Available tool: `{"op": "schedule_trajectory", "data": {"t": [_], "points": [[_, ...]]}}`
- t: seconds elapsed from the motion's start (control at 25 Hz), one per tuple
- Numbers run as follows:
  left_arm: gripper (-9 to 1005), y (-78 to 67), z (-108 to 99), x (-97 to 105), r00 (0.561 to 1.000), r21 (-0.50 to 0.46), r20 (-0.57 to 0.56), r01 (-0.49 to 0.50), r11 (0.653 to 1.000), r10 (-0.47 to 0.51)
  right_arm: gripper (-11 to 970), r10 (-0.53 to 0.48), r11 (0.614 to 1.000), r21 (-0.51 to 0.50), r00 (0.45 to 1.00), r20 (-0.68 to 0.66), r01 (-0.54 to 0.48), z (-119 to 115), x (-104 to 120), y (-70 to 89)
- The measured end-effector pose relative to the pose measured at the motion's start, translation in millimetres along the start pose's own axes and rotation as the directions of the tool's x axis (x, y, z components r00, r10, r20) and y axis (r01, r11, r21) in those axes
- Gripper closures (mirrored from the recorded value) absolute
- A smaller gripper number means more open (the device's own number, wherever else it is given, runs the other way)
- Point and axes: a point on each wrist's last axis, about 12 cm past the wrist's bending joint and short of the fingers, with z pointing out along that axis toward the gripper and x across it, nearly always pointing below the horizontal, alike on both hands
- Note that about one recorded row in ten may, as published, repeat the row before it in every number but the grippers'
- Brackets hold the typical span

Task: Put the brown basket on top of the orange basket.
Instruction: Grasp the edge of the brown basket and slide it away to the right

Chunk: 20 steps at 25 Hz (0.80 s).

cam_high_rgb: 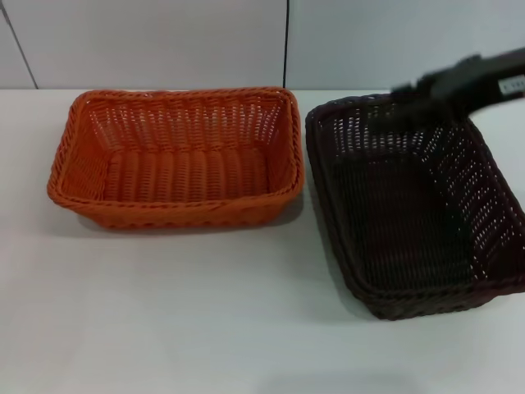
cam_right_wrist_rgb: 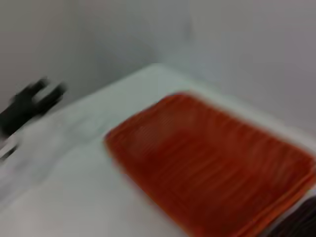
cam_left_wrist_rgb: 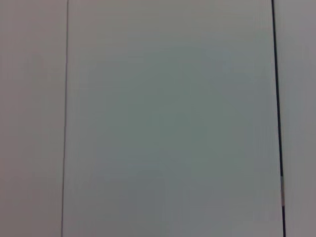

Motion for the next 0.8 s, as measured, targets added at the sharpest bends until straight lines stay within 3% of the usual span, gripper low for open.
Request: {"op": "schedule_trajectory", "data": {"t": [0.28,0.4,0.8], "points": [[212,1.5,1.0,1.3,1.0,-0.018,-0.012,0.007,1.0,-0.008,223,-0.101,0.981,-0.183,0.964,-0.245,0.056,-6.6,-0.4,24.6],[212,2.1,0.7,1.3,1.0,-0.023,-0.012,0.009,1.0,-0.009,223,-0.109,0.981,-0.187,0.929,-0.353,0.045,-11.6,3.9,25.9],[212,4.1,-1.6,2.1,1.0,-0.035,-0.015,0.012,0.999,-0.012,224,-0.108,0.989,-0.143,0.872,-0.478,0.044,-7.2,12.7,24.5]]}}
